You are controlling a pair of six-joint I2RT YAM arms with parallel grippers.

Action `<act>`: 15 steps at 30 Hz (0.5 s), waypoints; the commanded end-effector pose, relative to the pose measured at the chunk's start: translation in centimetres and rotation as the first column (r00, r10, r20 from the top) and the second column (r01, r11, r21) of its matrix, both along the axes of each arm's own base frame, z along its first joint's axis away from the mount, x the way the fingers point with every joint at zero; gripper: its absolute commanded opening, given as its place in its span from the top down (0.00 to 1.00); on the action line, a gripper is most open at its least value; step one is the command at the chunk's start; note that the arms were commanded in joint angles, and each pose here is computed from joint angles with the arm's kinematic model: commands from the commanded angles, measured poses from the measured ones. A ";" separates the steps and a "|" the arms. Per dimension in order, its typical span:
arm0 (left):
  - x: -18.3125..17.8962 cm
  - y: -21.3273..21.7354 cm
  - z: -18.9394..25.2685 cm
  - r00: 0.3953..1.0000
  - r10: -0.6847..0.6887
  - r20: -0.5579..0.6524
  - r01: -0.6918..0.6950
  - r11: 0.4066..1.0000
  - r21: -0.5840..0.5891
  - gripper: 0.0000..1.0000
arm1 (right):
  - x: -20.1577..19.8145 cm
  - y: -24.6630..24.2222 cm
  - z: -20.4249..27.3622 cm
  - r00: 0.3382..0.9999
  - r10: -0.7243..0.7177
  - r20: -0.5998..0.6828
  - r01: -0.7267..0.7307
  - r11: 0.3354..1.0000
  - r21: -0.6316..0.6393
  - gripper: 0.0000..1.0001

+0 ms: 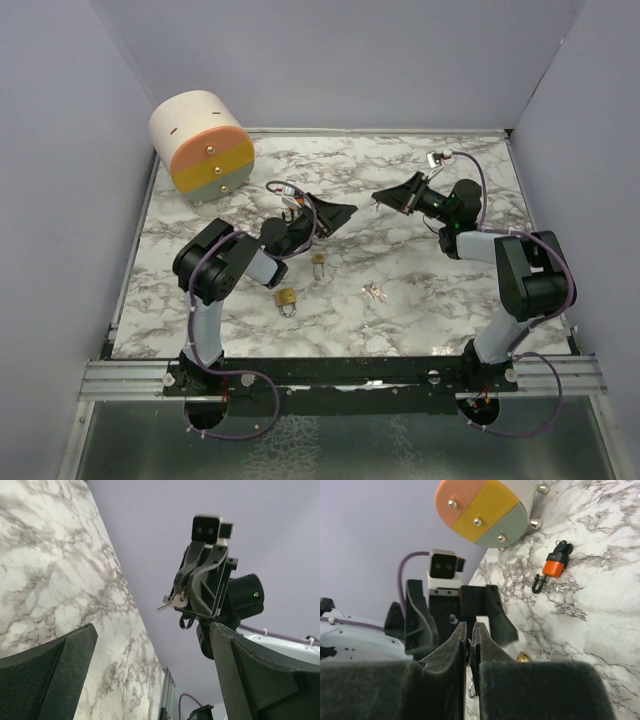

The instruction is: Unlock with the key

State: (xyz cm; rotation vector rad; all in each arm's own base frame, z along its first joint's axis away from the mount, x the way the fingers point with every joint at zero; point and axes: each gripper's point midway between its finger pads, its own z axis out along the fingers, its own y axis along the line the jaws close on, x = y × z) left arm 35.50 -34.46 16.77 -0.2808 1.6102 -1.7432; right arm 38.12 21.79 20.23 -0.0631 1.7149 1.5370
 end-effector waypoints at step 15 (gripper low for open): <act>-0.2 5.3 -1.7 0.989 0.066 0.129 -0.128 0.820 0.558 0.07 | -0.6 -3.6 -3.7 0.980 -0.176 0.095 0.199 0.904 -0.377 0.99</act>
